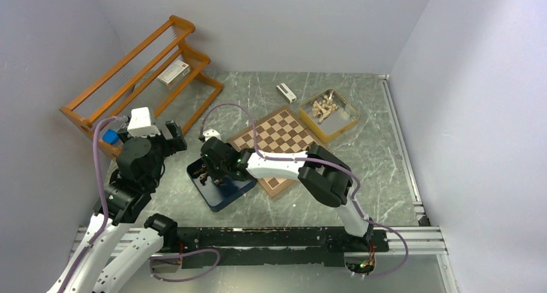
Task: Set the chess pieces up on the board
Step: Pick up the chess piece from the storage box.
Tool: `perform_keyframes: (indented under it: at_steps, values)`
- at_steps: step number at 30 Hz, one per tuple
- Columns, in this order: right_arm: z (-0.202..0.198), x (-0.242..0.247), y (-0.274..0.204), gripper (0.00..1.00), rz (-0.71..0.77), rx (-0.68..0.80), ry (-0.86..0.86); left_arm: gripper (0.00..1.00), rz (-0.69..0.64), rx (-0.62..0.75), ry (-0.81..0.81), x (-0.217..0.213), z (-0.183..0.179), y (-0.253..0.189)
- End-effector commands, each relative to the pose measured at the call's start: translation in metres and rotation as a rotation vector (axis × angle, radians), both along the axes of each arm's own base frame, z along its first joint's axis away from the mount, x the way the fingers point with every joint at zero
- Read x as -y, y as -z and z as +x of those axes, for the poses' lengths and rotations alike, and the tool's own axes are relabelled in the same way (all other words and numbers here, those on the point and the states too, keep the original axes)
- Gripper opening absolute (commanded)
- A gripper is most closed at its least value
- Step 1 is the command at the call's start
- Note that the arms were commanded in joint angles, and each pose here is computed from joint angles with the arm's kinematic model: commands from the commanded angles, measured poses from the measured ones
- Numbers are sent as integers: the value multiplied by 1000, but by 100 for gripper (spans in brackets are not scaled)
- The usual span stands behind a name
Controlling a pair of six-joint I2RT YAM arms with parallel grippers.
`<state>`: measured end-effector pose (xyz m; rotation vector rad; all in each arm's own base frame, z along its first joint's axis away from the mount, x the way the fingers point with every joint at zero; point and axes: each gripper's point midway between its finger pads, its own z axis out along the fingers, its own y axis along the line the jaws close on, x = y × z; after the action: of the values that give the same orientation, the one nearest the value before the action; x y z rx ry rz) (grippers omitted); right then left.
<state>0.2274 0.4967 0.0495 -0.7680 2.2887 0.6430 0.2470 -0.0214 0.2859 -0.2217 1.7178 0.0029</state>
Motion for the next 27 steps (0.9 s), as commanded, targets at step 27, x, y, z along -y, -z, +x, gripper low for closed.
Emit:
perform_keyframes:
  at_steps: [27]
  values:
    - [4, -3, 15, 25, -71, 20, 5, 98, -16, 36, -12, -3, -2, -15]
